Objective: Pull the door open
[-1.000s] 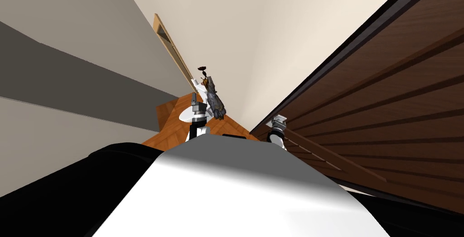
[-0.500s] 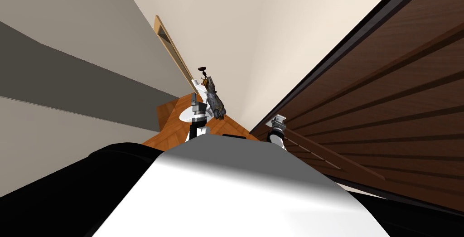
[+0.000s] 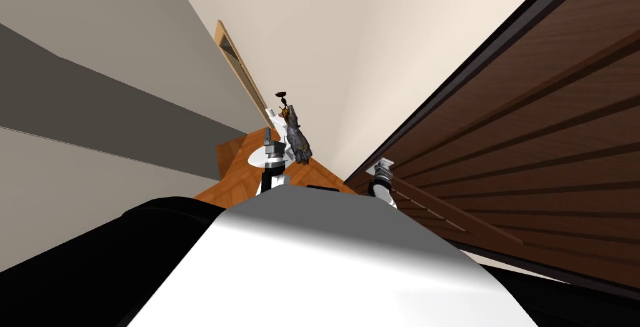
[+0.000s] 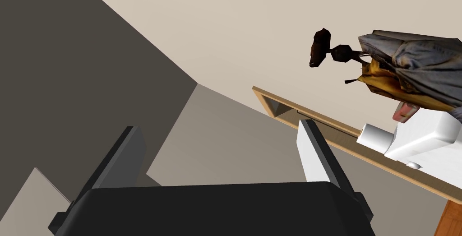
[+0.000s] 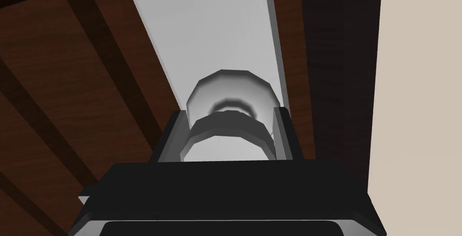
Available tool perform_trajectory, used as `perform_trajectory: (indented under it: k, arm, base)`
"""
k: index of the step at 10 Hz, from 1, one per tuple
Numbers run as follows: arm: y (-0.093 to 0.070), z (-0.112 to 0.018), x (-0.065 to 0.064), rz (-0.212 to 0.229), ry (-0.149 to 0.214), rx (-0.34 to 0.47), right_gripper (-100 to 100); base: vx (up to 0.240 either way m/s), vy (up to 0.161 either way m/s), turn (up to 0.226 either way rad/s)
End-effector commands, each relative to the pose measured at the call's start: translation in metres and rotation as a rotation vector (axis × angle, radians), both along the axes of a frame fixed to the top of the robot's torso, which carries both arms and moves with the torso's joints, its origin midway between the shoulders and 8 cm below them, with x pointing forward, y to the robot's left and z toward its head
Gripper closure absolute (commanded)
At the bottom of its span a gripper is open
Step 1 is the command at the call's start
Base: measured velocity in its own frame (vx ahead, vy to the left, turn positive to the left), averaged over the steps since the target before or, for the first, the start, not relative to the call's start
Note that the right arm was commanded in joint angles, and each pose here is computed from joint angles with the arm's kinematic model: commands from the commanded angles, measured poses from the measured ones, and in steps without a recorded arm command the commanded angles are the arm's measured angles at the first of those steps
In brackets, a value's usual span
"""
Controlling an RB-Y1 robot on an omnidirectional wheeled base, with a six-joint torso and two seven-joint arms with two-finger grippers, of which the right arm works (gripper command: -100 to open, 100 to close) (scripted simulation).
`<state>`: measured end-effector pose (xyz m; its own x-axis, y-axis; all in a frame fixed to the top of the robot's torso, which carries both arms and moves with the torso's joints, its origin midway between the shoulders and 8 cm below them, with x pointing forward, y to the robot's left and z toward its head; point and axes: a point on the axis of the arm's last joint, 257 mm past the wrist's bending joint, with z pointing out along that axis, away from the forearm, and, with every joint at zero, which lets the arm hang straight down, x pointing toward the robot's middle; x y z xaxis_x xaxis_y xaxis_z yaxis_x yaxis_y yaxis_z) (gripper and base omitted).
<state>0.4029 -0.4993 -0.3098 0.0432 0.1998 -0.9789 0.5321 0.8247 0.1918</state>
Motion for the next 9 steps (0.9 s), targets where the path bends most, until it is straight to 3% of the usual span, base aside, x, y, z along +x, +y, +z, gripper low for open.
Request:
perform_trajectory:
  k: [1, 3, 6, 9]
  arm:
    - [0.002, -0.009, -0.003, -0.004, 0.0, 0.054, 100]
    - [0.005, -0.02, -0.001, -0.01, -0.029, 0.183, 100]
    - [0.005, -0.029, -0.001, -0.027, -0.057, 0.294, 100]
    - [0.011, -0.04, 0.003, -0.037, -0.105, 0.464, 100]
  base:
    - [-0.04, 0.01, -0.005]
    - [-0.042, -0.005, 0.005]
    - [-0.037, 0.003, 0.002]
    - [-0.046, 0.001, 0.004]
